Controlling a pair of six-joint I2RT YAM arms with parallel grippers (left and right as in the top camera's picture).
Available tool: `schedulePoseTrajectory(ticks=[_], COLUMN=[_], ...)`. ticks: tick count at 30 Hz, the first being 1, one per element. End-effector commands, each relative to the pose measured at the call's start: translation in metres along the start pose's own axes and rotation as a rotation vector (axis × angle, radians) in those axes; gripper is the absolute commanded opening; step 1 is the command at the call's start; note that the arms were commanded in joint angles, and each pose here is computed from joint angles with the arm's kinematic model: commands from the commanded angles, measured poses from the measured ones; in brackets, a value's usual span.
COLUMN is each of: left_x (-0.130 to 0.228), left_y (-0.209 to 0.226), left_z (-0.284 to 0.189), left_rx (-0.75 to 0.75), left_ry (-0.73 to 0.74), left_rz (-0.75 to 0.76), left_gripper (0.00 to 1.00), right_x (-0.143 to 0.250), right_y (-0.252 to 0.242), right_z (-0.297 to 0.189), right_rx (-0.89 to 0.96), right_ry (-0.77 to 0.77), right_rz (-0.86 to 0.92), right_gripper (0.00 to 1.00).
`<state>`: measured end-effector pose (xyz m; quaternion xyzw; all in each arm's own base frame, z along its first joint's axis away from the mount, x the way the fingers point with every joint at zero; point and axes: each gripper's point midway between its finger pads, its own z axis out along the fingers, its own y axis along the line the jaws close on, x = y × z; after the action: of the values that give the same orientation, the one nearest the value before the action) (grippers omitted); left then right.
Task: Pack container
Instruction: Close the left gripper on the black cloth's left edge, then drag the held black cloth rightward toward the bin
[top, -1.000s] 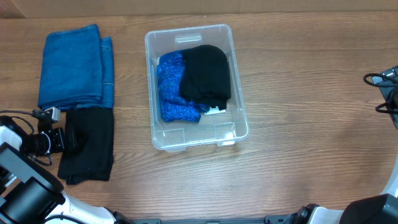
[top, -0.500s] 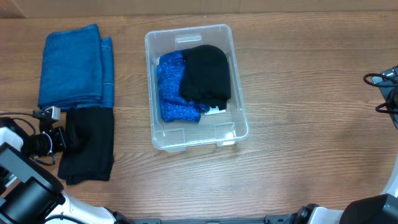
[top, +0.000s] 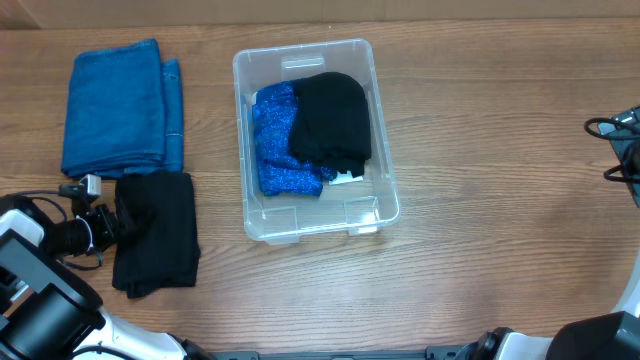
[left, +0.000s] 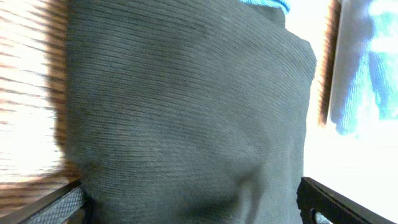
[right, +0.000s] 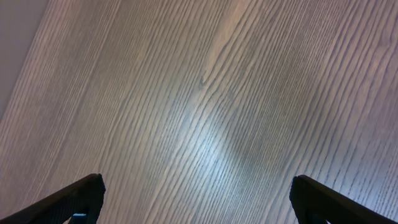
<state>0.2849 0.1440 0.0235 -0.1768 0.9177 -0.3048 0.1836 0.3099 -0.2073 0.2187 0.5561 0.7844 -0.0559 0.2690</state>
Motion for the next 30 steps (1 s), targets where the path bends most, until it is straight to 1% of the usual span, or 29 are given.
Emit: schedulePoseTrajectory(ticks=[1, 6, 12, 15, 17, 22, 30], left_x=[0.017, 0.014, 0.004, 0.006, 0.008, 0.012, 0.053], left_y=[0.024, 0.046, 0.056, 0.052, 0.044, 0.025, 0.022], left_z=[0.006, 0.001, -0.004, -0.002, 0.000, 0.009, 0.035], left_rx=[-0.120, -0.232, -0.257, -0.234, -0.200, -0.110, -0.078], left_ry=[0.061, 0.054, 0.009, 0.013, 0.020, 0.032, 0.078], left_rz=[-0.131, -0.130, -0.109, -0.109, -0.091, -0.100, -0.132], left_gripper=[1.00, 1.00, 1.00, 1.00, 1.00, 1.00, 1.00], right_x=[0.000, 0.000, 0.000, 0.000, 0.000, 0.000, 0.000], right_y=[-0.001, -0.001, -0.001, -0.001, -0.001, -0.001, -0.001], right_z=[0.002, 0.002, 0.002, 0.002, 0.002, 0.002, 0.002], right_rx=[0.000, 0.000, 0.000, 0.000, 0.000, 0.000, 0.000], right_ry=[0.000, 0.000, 0.000, 0.000, 0.000, 0.000, 0.000], right_rz=[0.010, 0.010, 0.010, 0.010, 0.010, 0.010, 0.010], right_gripper=[1.00, 1.00, 1.00, 1.00, 1.00, 1.00, 1.00])
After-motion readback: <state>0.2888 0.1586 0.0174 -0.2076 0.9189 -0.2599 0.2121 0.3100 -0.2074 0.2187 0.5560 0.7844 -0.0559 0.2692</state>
